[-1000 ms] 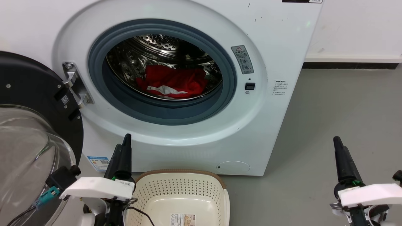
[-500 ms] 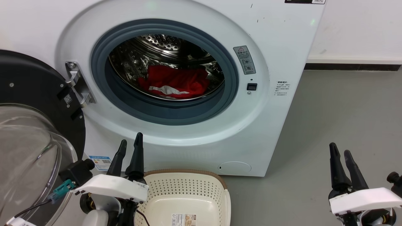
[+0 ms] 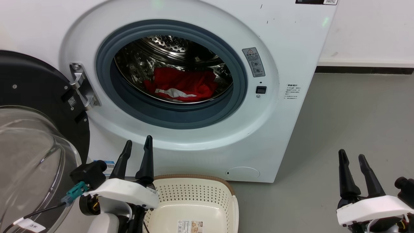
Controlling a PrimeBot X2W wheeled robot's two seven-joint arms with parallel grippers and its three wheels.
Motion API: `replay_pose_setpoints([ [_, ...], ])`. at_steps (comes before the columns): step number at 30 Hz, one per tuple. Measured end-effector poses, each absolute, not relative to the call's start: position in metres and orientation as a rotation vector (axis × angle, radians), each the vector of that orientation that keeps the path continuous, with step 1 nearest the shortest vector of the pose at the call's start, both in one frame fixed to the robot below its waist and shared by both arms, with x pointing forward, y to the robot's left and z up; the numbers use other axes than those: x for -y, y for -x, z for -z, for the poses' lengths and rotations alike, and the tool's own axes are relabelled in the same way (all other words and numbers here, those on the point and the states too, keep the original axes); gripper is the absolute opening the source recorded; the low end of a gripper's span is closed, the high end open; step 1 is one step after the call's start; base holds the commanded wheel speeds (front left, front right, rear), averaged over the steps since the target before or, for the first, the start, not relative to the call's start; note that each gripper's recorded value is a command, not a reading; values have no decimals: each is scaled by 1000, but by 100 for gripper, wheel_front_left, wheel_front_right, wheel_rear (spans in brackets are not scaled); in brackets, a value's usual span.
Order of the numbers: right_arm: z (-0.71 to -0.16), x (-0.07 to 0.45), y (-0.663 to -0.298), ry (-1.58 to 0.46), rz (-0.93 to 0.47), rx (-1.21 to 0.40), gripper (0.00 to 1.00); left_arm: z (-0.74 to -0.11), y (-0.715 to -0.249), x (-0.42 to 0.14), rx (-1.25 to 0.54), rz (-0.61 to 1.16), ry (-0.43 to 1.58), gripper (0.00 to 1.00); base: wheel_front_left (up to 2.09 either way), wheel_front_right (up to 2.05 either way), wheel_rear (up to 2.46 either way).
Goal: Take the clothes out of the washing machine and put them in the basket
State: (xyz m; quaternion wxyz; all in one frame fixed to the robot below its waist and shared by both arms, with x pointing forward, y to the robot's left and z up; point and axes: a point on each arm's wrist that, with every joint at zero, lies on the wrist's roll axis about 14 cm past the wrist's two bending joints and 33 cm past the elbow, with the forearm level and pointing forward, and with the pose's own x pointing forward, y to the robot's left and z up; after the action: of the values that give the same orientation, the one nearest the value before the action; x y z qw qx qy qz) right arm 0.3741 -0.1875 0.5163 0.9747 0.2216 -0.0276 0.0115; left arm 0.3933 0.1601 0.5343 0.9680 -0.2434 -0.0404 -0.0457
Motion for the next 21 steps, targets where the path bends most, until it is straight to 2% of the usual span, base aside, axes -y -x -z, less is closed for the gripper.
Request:
replay_pose_setpoints([
  [21, -517, 182, -372, -202, -55, 60, 100, -534, -394, -154, 104, 111, 253, 100, 0, 0, 0],
])
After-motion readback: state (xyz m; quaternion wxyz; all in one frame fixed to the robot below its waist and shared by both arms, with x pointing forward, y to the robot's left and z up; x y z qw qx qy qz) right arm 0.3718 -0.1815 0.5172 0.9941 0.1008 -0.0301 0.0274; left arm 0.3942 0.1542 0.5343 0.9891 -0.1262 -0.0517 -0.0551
